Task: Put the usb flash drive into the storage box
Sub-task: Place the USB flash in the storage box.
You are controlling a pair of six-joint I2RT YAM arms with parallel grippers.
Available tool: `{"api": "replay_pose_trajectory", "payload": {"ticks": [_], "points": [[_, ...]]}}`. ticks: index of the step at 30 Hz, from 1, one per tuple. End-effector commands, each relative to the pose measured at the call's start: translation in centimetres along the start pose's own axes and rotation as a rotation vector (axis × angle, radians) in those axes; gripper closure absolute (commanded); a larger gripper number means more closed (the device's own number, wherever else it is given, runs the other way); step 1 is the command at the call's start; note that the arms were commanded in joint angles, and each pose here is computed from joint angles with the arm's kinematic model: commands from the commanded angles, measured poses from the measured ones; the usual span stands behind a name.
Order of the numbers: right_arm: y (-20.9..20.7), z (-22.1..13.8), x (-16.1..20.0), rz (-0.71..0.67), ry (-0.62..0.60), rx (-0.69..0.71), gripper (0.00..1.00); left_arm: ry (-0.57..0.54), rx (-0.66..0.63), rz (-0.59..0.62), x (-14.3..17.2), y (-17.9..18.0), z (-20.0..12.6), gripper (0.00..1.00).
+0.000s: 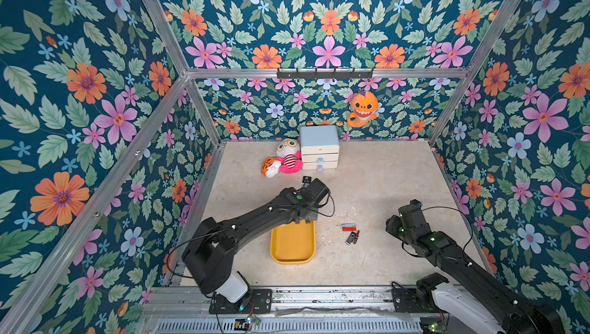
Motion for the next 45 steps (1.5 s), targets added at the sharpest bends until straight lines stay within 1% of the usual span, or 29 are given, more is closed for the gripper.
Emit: {"api": "replay_pose_trajectory", "payload": {"ticks": [1, 3, 4, 9, 14, 21, 37, 39, 40, 41, 45], "points": [[0.2, -0.1, -0.2, 0.005, -0.009, -0.011, 0.51, 0.008, -0.035, -0.097, 2.1, 2.9, 0.4, 0.91], [0.3, 0.0, -0.2, 0.005, -0.007, -0.012, 0.51, 0.002, 0.002, -0.129, 2.9, 3.4, 1.3, 0.89], [0.3, 0.0, -0.3, 0.005, -0.009, -0.012, 0.51, 0.006, 0.012, -0.127, 3.1, 3.2, 1.6, 0.88], [0.2, 0.0, -0.2, 0.004, -0.006, -0.008, 0.51, 0.024, -0.025, -0.105, 2.9, 3.4, 3.7, 0.89], [0.2, 0.0, -0.2, 0.006, -0.007, -0.006, 0.51, 0.04, -0.03, -0.119, 2.7, 4.2, 5.6, 0.89], [0.2, 0.0, -0.2, 0.005, -0.005, -0.007, 0.51, 0.026, -0.004, -0.108, 2.3, 3.8, 6.4, 0.89], [0.3, 0.1, -0.2, 0.004, -0.003, -0.008, 0.51, 0.058, -0.046, -0.068, 2.1, 3.8, 8.7, 0.89], [0.3, 0.1, -0.2, 0.005, -0.001, -0.006, 0.51, 0.064, -0.042, -0.068, 2.2, 3.8, 9.0, 0.88], [0.3, 0.1, -0.2, 0.004, -0.001, -0.006, 0.51, 0.065, -0.041, -0.066, 2.3, 3.7, 9.1, 0.85], [0.3, 0.1, -0.2, 0.004, 0.0, -0.004, 0.51, 0.068, -0.042, -0.065, 2.3, 3.7, 9.1, 0.81], [0.3, 0.1, -0.2, 0.004, -0.001, -0.007, 0.51, 0.069, -0.052, -0.061, 2.4, 3.9, 9.1, 0.74]]}}
Point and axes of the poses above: each gripper's point midway between its finger pads, its own z axis out along the fingers, its own y axis along the line the jaws close on, x = y × z, the point moved 5 cm from there along -z, back along the fingers, and after that the axes turned 13 degrees about z, right-handed, at the moved point
